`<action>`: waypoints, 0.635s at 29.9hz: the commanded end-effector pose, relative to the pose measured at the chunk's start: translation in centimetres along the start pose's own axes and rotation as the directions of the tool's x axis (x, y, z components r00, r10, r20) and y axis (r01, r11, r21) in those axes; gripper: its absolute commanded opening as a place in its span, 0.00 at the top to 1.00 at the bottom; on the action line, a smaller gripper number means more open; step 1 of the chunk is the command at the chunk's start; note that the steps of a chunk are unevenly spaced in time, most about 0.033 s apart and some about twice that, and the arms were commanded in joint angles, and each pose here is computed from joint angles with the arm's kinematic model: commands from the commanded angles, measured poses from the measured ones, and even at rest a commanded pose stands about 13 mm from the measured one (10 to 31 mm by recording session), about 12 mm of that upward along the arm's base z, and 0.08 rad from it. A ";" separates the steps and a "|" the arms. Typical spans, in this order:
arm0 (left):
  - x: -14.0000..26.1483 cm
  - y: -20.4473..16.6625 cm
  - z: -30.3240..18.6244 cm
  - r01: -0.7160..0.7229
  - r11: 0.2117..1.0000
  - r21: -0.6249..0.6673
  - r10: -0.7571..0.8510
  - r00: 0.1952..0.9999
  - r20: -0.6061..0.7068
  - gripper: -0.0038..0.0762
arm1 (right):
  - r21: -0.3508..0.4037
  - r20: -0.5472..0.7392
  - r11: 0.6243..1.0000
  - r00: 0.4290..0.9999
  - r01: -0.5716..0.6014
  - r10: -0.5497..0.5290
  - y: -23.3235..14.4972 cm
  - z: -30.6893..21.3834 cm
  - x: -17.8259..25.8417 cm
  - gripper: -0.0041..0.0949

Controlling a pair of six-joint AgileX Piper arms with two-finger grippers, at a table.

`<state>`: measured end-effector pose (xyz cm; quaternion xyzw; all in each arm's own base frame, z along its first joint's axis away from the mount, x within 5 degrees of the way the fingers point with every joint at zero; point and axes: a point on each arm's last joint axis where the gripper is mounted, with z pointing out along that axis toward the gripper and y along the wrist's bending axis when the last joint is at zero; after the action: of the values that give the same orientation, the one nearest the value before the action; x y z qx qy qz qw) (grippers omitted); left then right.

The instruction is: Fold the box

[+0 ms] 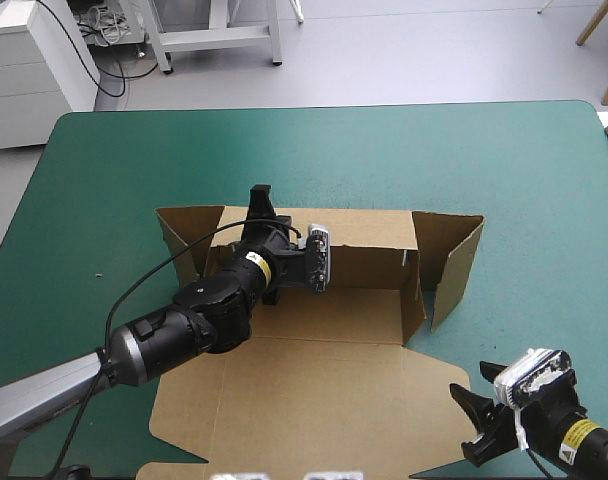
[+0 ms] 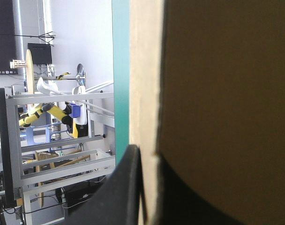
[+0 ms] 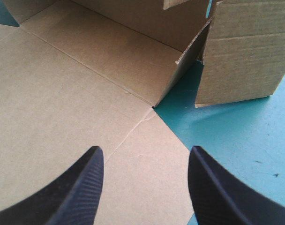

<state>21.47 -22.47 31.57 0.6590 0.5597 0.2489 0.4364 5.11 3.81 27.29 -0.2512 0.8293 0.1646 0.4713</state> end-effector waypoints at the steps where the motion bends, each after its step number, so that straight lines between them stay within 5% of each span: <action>1: 0.1 0.5 -0.8 0.056 0.998 -0.004 -0.056 0.998 0.000 0.96 | -0.003 0.088 1.000 0.996 -0.003 0.003 0.1 -0.4 -1.3 0.46; 8: -0.1 0.5 -0.8 0.056 0.998 -0.006 -0.056 0.998 0.020 0.96 | 0.004 0.109 0.999 0.993 -0.038 0.037 0.0 -1.2 -2.4 0.46; 19: -0.2 0.5 -0.8 0.056 0.998 -0.007 -0.056 0.998 0.035 0.96 | 0.138 0.179 0.984 0.980 -0.110 0.084 -1.1 -4.9 -9.8 0.46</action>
<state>21.47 -22.56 31.61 0.6602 0.5568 0.2454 0.4404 5.74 2.84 34.67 -0.1831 0.8308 0.1398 0.5066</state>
